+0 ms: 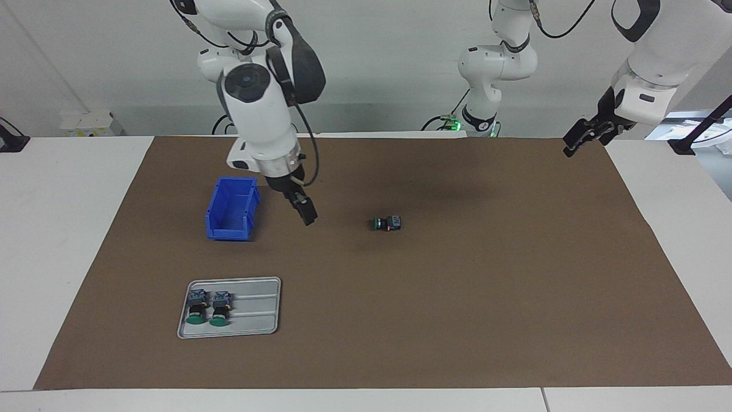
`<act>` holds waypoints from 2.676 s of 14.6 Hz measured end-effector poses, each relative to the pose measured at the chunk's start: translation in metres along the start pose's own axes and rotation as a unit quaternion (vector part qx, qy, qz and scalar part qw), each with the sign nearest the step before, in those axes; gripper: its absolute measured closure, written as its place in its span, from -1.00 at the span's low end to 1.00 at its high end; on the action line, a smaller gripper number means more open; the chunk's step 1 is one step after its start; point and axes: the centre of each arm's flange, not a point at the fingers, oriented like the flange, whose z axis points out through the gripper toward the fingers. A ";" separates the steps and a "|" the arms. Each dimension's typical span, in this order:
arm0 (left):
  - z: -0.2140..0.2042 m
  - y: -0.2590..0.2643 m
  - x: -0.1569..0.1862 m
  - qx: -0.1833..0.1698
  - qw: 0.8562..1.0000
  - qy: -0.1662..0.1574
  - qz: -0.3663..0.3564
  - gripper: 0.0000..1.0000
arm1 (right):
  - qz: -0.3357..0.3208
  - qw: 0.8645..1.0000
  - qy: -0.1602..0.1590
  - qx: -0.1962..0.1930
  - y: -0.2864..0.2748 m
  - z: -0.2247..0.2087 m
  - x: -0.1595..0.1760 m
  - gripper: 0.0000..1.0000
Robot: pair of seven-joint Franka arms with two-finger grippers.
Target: Place and press button with both arms
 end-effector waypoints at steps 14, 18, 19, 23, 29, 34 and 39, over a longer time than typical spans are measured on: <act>0.128 0.220 -0.065 -0.031 0.916 -0.050 -0.397 -1.00 | -0.301 0.950 -0.004 -0.079 0.156 -0.119 0.095 -0.98; 0.174 0.286 -0.097 -0.038 0.880 -0.044 -0.471 -1.00 | -0.314 0.946 -0.009 -0.082 0.153 -0.121 0.080 -0.98; 0.187 0.300 -0.106 -0.034 0.875 -0.043 -0.482 -1.00 | -0.321 0.944 -0.008 -0.082 0.154 -0.122 0.080 -0.98; 0.225 0.331 -0.124 -0.027 0.854 -0.041 -0.518 -1.00 | -0.324 0.942 -0.014 -0.081 0.165 -0.120 0.092 -0.98; 0.282 0.372 -0.154 -0.021 0.844 -0.035 -0.534 -0.99 | -0.325 0.942 -0.019 -0.084 0.166 -0.115 0.092 -0.98; 0.309 0.376 -0.148 -0.020 0.838 -0.032 -0.545 -0.99 | -0.325 0.942 -0.021 -0.085 0.166 -0.113 0.092 -0.98; 0.317 0.378 -0.146 -0.021 0.837 -0.032 -0.547 -0.46 | -0.326 0.942 -0.021 -0.085 0.166 -0.113 0.092 -0.98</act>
